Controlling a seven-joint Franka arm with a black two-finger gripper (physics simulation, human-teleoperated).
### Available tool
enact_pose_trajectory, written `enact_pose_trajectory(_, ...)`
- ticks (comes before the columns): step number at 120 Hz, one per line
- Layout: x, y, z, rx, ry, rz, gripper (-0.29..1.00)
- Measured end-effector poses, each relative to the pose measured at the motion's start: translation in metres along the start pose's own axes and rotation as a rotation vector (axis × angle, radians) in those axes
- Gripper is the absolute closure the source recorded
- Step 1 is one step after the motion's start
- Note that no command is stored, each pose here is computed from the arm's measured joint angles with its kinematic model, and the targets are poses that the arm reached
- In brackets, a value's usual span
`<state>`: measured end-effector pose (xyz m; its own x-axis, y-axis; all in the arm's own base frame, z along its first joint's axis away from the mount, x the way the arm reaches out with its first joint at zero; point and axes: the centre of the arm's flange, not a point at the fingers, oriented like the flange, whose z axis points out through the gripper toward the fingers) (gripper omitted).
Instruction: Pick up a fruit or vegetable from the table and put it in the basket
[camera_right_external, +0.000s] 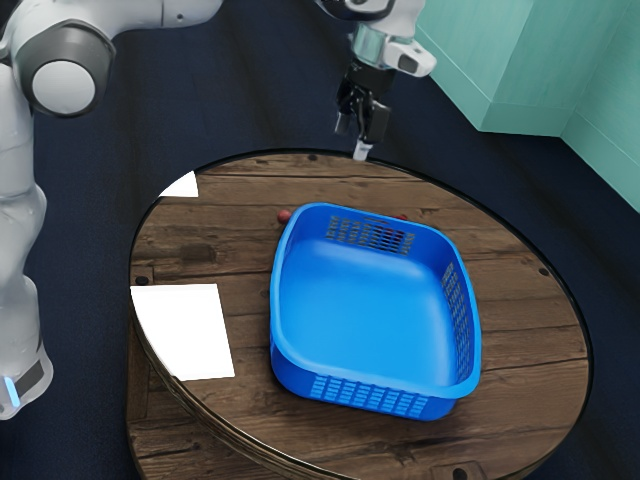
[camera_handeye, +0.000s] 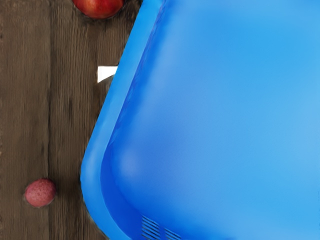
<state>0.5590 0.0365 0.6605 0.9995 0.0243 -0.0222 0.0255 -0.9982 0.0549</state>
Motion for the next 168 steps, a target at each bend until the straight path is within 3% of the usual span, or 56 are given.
enact_pose_trajectory(29,0.013,0.004,-0.011,0.009,0.111,0.026,0.00)
enact_pose_trajectory(39,0.037,0.009,-0.036,0.048,0.190,0.063,0.00)
enact_pose_trajectory(66,0.118,-0.104,0.085,0.022,0.101,0.053,0.00)
enact_pose_trajectory(87,0.168,-0.097,0.132,-0.005,0.174,0.227,0.00)
enact_pose_trajectory(113,0.188,-0.098,0.166,-0.049,0.213,0.378,0.00)
enact_pose_trajectory(168,0.198,-0.103,0.218,-0.088,0.190,0.568,0.00)
